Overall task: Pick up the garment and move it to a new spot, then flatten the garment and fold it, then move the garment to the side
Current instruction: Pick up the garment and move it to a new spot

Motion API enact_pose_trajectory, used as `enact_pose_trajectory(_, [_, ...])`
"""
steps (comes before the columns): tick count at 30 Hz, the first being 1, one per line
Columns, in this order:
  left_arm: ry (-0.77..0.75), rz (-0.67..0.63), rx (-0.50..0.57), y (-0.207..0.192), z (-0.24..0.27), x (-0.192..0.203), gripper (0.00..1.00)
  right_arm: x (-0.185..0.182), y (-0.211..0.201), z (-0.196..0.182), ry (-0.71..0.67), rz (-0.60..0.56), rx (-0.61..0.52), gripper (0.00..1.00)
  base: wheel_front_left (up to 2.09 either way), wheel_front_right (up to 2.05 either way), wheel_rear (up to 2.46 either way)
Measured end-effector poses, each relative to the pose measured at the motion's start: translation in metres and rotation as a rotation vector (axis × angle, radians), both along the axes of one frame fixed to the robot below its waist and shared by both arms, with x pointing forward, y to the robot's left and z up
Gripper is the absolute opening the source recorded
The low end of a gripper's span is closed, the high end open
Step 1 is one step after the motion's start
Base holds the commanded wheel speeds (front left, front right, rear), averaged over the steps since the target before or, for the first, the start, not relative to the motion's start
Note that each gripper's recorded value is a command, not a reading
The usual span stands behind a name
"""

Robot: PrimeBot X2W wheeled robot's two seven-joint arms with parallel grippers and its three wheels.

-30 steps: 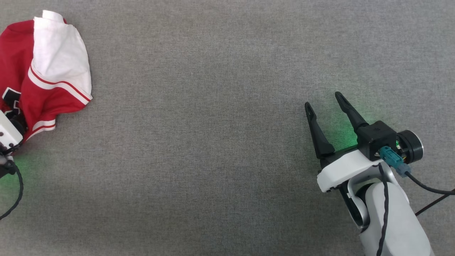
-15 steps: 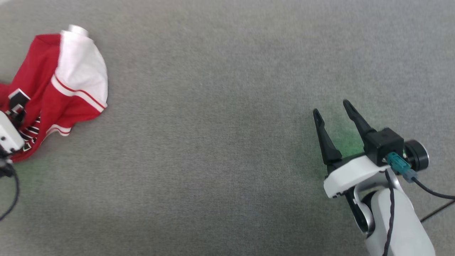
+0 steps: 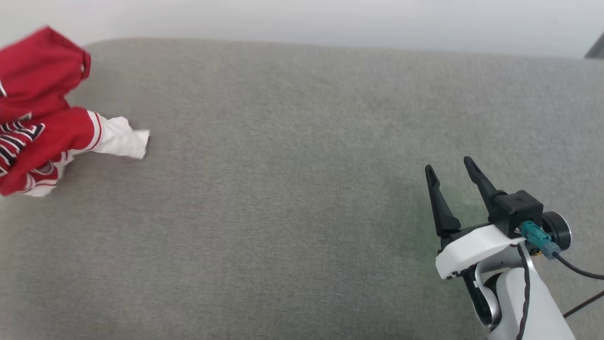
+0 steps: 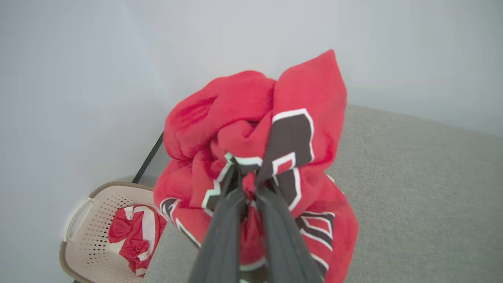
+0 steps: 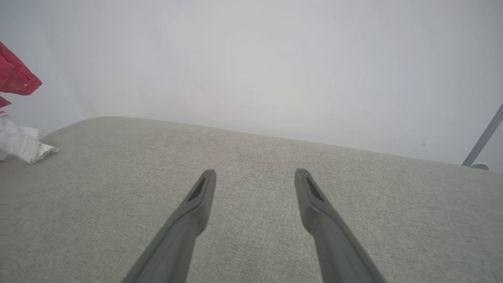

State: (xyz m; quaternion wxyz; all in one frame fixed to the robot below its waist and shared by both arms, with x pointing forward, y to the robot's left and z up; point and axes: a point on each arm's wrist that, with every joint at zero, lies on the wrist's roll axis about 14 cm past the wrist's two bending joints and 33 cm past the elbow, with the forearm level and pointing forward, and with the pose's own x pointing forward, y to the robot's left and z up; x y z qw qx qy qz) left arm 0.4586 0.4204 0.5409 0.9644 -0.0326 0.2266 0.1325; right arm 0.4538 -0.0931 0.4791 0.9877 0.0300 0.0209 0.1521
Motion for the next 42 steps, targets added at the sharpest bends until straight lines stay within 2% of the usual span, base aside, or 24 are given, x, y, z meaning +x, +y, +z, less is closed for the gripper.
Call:
enact_pose_trajectory(7, [-0.109,-0.045,0.089,0.001,0.064,-0.012,0.00,-0.006,0.004,0.023,-0.058,0.005,0.023,1.00,0.00,0.00,0.00])
enact_pose_trajectory(11, [-0.165,-0.099,0.137,-0.014,0.100,-0.013,0.00,-0.009,-0.002,0.036,-0.092,-0.015,0.032,1.00,0.00,0.00,0.00])
enact_pose_trajectory(17, [-0.192,-0.208,0.167,-0.055,0.120,-0.004,0.00,-0.015,-0.033,0.042,-0.112,-0.099,0.033,1.00,0.00,0.00,0.00])
enact_pose_trajectory(24, [-0.208,-0.379,0.177,-0.120,0.130,0.015,0.00,-0.027,-0.083,0.048,-0.136,-0.237,0.022,1.00,0.00,0.00,0.00])
enact_pose_trajectory(34, [-0.187,-0.707,0.142,-0.254,0.118,0.035,0.00,-0.066,-0.157,0.047,-0.133,-0.444,0.002,1.00,0.00,0.00,0.00])
enact_pose_trajectory(42, [-0.017,-0.953,0.065,-0.348,0.053,0.020,0.00,-0.093,-0.187,0.036,-0.105,-0.544,0.013,1.00,0.00,0.00,0.00])
